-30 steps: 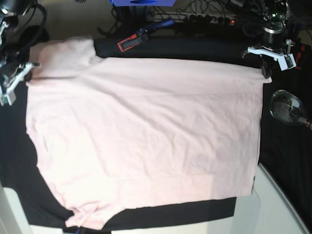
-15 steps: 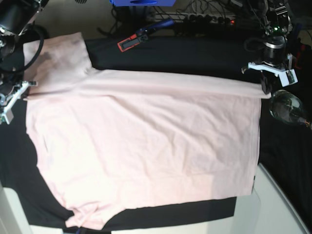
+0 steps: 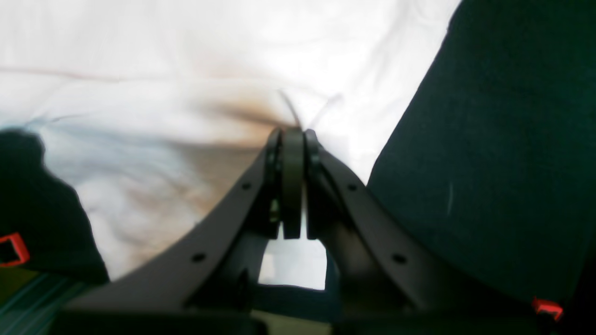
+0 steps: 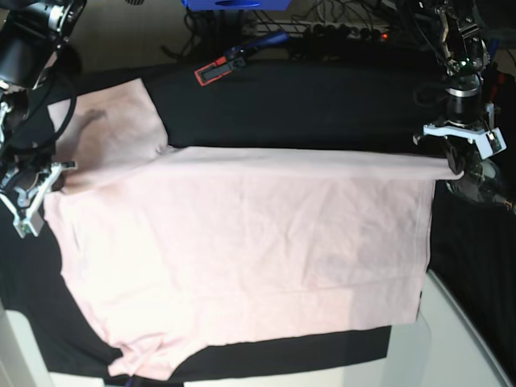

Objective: Fold the T-shirt properly
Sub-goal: 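Lift the shoulder edges and pull them toward the robot, then lay the folded shoulder edge down and open both grippers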

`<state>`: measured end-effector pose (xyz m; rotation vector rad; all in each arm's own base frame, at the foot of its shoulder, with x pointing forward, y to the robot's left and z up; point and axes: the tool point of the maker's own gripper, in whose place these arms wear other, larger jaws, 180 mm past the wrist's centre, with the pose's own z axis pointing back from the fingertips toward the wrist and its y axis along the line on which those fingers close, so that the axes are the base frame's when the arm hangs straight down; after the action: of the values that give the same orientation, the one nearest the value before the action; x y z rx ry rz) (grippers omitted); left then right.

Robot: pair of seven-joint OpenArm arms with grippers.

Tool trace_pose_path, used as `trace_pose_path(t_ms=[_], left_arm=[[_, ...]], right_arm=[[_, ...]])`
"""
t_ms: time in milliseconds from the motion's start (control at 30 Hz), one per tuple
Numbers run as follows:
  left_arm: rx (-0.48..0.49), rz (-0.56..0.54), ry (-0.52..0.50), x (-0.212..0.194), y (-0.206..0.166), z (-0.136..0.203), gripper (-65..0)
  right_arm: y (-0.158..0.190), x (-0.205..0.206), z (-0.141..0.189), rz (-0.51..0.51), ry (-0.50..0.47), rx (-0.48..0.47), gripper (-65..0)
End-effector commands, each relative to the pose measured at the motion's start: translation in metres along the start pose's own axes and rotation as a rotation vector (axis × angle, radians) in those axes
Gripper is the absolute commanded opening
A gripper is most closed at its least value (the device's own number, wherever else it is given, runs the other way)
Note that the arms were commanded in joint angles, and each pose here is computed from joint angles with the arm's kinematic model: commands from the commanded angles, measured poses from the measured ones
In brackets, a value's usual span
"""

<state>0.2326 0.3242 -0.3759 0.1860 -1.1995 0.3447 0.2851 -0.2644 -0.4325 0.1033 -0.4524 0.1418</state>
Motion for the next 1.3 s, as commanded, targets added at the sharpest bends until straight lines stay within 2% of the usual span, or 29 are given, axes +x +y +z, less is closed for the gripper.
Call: trace_pose_path(t_ms=[0,200,367,667,800,1000,1267], left_arm=[[0.006,-0.004,-0.061,0.018,0.003,-0.005,-65.0],[0.040,0.027,-0.035,0.006,0.010,-0.022,-65.0],[0.045,-0.073,-0.011,0.001,0.003,-0.041,-65.0],[0.042,-0.099,0.034,-0.014,-0.017,-0.067,-65.0],[0.049,-0.083,0.074,-0.031,-0.017,-0.069,-65.0],[0.051,-0.076,0.071,-0.030,-0.017,-0.071,-65.0],[0.057,-0.071,0.056,-0.022,-0.016,-0.076,-65.0]], right_arm=[[-0.011,0.020,0.007,0.007,-0.049,-0.019,-64.7],[-0.020,0.024,-0.001,-0.021,-0.041,-0.001,-64.7],[-0.014,0.036,-0.011,0.035,-0.034,0.023,-64.7],[-0.010,0.043,-0.027,-0.007,-0.045,0.073,-64.7],[-0.006,0.052,-0.028,0.012,-0.054,0.080,-64.7],[0.001,0.065,-0.030,0.047,-0.074,0.090,-64.7],[0.001,0.075,-0.029,0.043,-0.106,0.093,-64.7]])
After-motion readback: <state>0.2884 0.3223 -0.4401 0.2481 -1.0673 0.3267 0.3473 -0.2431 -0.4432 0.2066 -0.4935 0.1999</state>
